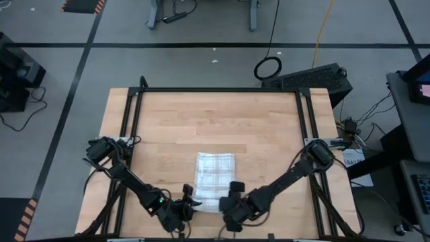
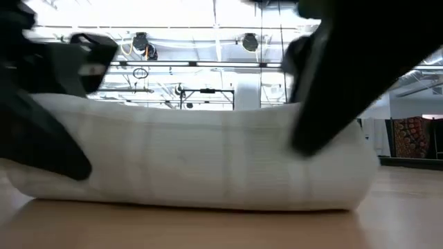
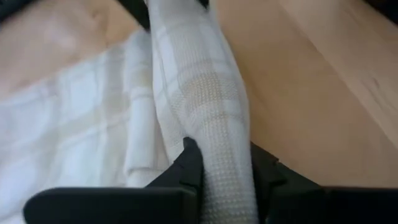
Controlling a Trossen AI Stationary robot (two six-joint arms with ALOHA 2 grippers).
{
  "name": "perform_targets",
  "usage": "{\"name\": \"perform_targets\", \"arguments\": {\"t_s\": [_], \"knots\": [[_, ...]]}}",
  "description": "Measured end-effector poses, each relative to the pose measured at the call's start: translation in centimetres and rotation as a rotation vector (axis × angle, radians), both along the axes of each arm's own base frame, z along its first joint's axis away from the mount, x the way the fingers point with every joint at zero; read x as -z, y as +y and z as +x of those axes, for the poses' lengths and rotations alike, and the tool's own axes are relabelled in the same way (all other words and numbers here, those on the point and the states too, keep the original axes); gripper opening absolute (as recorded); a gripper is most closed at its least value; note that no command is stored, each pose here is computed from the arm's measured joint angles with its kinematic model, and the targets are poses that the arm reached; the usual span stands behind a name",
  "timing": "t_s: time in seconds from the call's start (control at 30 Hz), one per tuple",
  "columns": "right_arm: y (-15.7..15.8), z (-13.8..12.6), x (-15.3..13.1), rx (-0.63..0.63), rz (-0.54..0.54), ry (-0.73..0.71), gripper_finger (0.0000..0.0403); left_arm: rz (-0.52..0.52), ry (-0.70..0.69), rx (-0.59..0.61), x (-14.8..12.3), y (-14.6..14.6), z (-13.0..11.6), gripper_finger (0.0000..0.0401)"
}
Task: Roll towel
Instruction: Roll the white kitchen towel
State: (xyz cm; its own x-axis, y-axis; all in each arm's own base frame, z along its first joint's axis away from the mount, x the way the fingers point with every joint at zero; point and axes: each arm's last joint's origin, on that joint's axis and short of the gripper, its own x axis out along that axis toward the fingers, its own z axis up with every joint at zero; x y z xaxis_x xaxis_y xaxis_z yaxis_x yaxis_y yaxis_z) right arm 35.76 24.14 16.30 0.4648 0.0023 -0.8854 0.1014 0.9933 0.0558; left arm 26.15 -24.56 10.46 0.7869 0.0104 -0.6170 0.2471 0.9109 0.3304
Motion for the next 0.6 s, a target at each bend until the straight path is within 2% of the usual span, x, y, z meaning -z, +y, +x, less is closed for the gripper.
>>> {"name": "perform_targets", "arguments": {"t_s": [0.1, 0.2, 0.4, 0.6], "knots": [[1.3, -1.6, -1.3, -0.029, -0.053, -0.030, 0.0244, -0.074, 0.023, -0.038, 0.0, 0.7, 0.8, 0.0062], [3.2, -3.3, -1.4, -0.059, -0.145, -0.091, 0.0257, -0.127, 0.036, -0.065, -0.2, 1.2, 1.3, 0.0067], [6.6, -5.5, 0.1, -0.127, -0.343, -0.240, 0.0260, -0.257, 0.074, -0.113, -1.0, 2.3, 1.9, 0.0070], [7.1, -5.6, 1.8, -0.151, -0.519, -0.288, 0.0260, -0.401, 0.131, -0.138, -1.8, 3.6, 2.9, 0.0071]]}}
